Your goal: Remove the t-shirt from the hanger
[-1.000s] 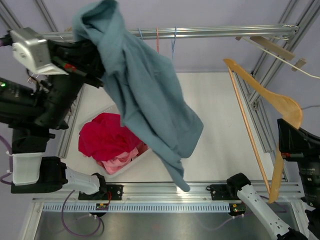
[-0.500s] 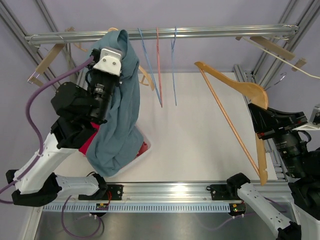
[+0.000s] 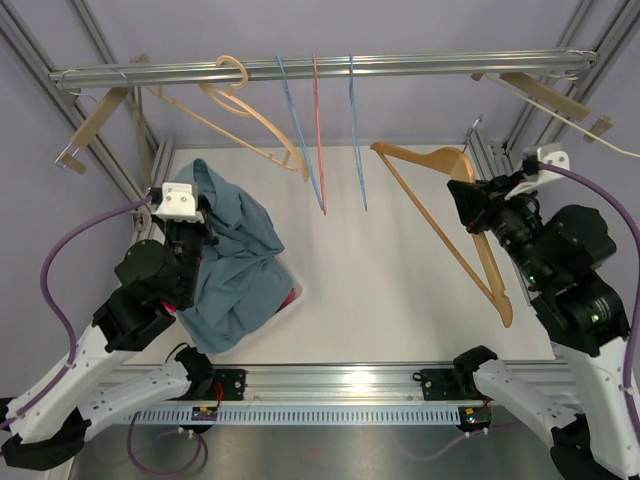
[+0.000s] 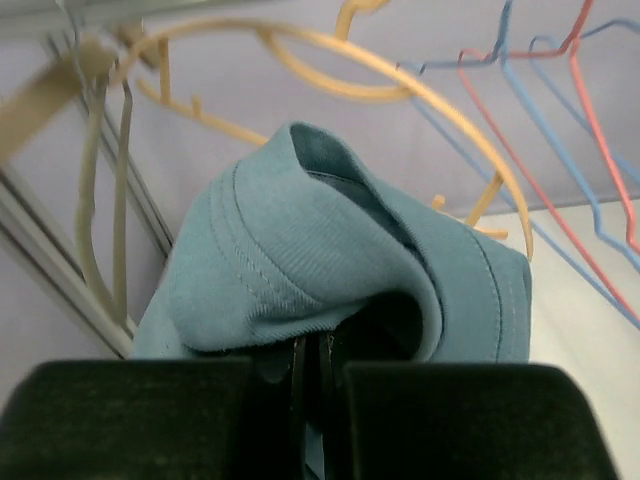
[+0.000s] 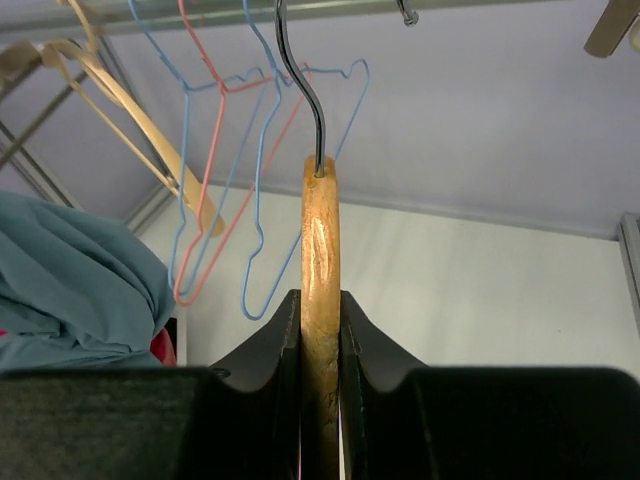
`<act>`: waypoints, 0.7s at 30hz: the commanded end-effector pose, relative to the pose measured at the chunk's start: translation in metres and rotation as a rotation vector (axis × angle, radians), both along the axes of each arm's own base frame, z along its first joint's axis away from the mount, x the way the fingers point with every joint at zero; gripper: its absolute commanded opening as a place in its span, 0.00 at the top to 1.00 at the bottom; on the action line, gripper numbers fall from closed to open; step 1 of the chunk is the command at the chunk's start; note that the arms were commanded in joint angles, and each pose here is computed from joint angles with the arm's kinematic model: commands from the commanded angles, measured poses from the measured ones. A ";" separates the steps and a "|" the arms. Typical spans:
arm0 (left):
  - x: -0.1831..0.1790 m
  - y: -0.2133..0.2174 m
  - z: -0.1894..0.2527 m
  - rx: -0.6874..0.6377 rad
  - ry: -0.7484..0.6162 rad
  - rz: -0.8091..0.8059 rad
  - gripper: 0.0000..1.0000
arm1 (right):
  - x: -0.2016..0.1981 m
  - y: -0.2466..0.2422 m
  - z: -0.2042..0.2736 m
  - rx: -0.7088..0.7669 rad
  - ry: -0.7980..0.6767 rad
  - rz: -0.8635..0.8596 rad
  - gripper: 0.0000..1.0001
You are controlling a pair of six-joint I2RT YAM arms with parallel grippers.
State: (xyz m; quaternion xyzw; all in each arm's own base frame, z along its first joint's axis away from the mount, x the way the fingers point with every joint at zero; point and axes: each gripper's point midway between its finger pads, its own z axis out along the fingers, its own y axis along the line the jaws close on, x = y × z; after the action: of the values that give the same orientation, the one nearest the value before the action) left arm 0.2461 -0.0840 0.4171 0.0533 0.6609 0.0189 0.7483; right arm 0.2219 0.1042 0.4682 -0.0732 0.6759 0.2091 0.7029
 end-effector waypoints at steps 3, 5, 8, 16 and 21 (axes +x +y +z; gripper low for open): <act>-0.018 0.023 -0.059 -0.293 0.154 0.094 1.00 | 0.043 0.013 0.003 -0.102 -0.019 -0.028 1.00; -0.026 0.032 -0.089 -0.292 0.221 0.128 1.00 | 0.055 0.018 0.010 -0.131 -0.061 -0.025 1.00; -0.036 0.037 -0.129 -0.320 0.333 0.177 1.00 | 0.080 0.037 0.014 -0.190 -0.097 0.021 1.00; -0.050 0.028 -0.209 -0.385 0.510 0.191 0.99 | 0.131 0.070 0.035 -0.289 -0.137 0.083 1.00; -0.052 0.028 -0.230 -0.428 0.530 0.212 0.67 | 0.159 0.086 0.033 -0.283 -0.118 0.133 1.00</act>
State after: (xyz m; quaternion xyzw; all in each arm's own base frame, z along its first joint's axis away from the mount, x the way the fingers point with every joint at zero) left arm 0.1963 -0.0525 0.1983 -0.1283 0.8243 -0.0274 0.5507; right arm 0.3791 0.1830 0.4645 -0.2075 0.6953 0.1379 0.6741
